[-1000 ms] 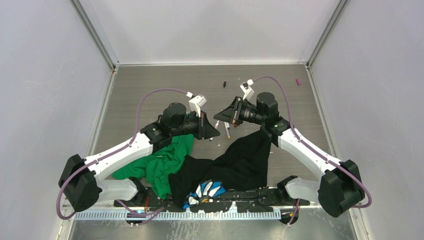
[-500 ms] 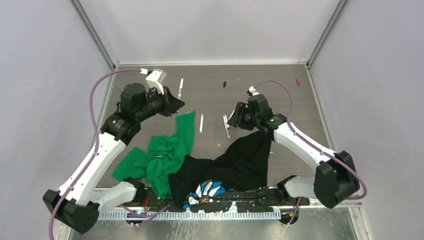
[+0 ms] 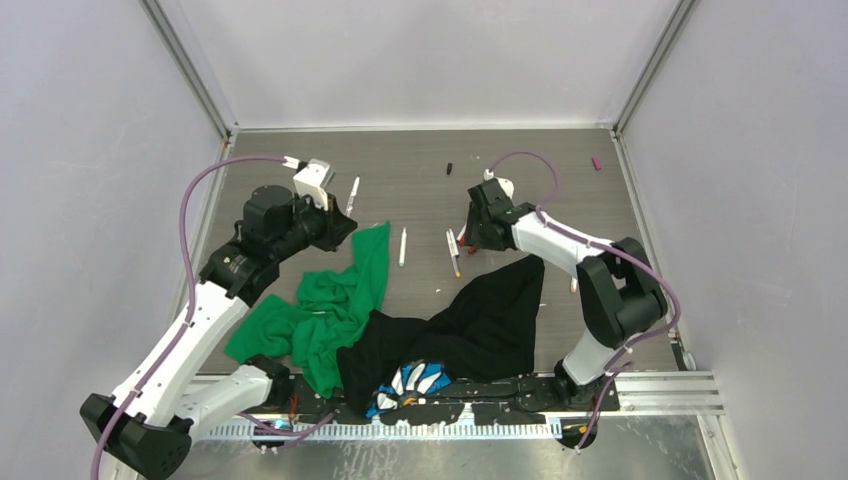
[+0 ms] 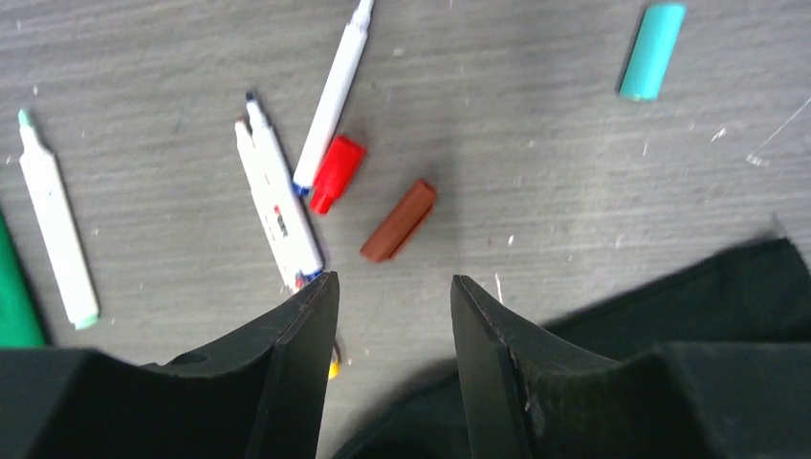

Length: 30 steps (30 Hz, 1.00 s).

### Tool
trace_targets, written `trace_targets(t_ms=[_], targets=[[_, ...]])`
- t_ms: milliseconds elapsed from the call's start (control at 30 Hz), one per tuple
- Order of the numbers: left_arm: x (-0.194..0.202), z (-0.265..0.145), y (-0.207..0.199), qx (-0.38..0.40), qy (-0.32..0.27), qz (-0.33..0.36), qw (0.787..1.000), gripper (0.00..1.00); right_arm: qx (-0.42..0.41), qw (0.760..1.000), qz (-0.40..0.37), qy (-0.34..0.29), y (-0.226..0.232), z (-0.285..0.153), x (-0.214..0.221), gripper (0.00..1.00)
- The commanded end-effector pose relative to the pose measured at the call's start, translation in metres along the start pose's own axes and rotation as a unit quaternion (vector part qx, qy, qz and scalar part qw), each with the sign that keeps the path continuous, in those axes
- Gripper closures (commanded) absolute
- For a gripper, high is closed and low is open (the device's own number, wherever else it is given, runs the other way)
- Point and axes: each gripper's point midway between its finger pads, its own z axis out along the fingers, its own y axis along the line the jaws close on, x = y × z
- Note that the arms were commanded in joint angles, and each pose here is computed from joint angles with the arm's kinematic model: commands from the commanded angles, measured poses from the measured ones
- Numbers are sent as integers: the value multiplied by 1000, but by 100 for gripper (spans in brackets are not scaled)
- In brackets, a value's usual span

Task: Insert the pens into the pen caps
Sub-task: Pick up the pen from the center of the board, then adjust the pen cap at the center of the board.

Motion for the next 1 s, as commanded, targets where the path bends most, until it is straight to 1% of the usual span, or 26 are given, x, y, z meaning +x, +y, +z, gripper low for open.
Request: trace_targets(t_ms=[0, 467, 700, 967], targets=[[-14, -4, -4, 5, -30, 23, 999, 100, 39, 998, -17, -46, -1, 5, -37, 47], [-12, -3, -2, 0, -27, 27, 999, 100, 66, 996, -51, -16, 1, 33, -23, 46], [-12, -3, -1, -2, -27, 29, 999, 100, 81, 995, -65, -5, -4, 32, -13, 46], [-12, -3, -1, -4, -27, 30, 999, 100, 91, 992, -85, 26, -19, 31, 12, 47]])
